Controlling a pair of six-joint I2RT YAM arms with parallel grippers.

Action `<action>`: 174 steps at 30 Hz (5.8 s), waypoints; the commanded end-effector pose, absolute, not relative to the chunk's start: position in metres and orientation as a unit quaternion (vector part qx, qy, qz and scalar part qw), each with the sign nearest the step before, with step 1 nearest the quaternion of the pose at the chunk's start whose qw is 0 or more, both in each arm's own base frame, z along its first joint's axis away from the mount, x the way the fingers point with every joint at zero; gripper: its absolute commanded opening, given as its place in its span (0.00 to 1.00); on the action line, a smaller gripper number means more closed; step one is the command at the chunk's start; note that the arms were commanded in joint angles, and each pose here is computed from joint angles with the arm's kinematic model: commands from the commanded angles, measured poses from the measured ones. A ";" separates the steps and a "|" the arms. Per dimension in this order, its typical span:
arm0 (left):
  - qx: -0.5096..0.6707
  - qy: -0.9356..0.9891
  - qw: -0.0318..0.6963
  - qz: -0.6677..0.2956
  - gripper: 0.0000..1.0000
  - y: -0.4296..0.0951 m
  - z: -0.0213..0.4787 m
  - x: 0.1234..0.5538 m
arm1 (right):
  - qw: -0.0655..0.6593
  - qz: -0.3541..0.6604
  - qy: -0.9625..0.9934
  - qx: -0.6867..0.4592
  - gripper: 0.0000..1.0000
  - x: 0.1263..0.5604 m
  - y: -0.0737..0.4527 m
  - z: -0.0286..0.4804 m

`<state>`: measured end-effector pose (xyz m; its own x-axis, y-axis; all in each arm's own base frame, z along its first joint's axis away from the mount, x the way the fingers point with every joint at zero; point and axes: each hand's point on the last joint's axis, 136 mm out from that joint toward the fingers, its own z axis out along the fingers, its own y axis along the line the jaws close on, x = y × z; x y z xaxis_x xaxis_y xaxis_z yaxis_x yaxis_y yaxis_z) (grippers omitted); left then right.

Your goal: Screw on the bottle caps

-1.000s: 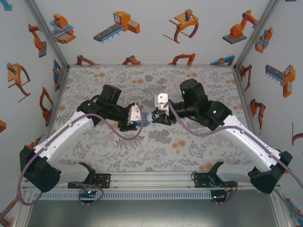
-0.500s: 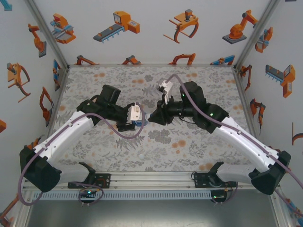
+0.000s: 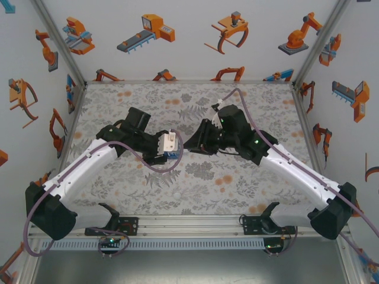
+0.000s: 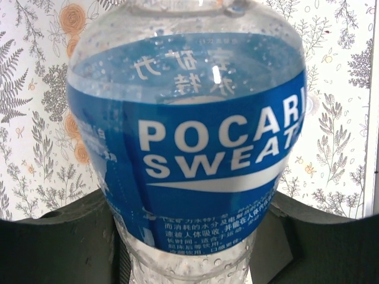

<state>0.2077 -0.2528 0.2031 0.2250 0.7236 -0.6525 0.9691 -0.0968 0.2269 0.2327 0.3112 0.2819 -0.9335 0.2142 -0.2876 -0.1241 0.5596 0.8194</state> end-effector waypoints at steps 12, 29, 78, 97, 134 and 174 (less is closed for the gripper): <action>0.724 0.523 0.377 -0.247 0.00 -0.278 0.239 0.194 | 0.482 0.365 0.721 -0.339 0.55 0.221 0.290 0.384; 0.726 0.520 0.377 -0.247 0.00 -0.277 0.238 0.192 | 0.529 0.320 0.431 -0.658 0.50 0.153 0.314 0.370; 0.724 0.523 0.378 -0.242 0.00 -0.277 0.238 0.195 | 0.160 0.464 0.869 0.058 0.00 0.237 0.314 0.275; 0.724 0.523 0.379 -0.241 0.00 -0.277 0.238 0.195 | 0.459 0.364 0.687 -0.429 0.56 0.203 0.300 0.371; 0.725 0.526 0.374 -0.241 0.00 -0.277 0.234 0.196 | 0.492 0.319 0.465 -0.664 0.34 0.162 0.325 0.338; 0.725 0.524 0.377 -0.240 0.00 -0.277 0.236 0.196 | 0.384 0.422 0.801 -0.180 0.49 0.229 0.288 0.343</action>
<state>0.2027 -0.2691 0.2170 0.2802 0.6480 -0.7082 0.9572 -0.1329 0.2571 0.2316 0.3001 0.3069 -0.8263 0.1478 -0.5435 -0.3798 0.5664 0.7314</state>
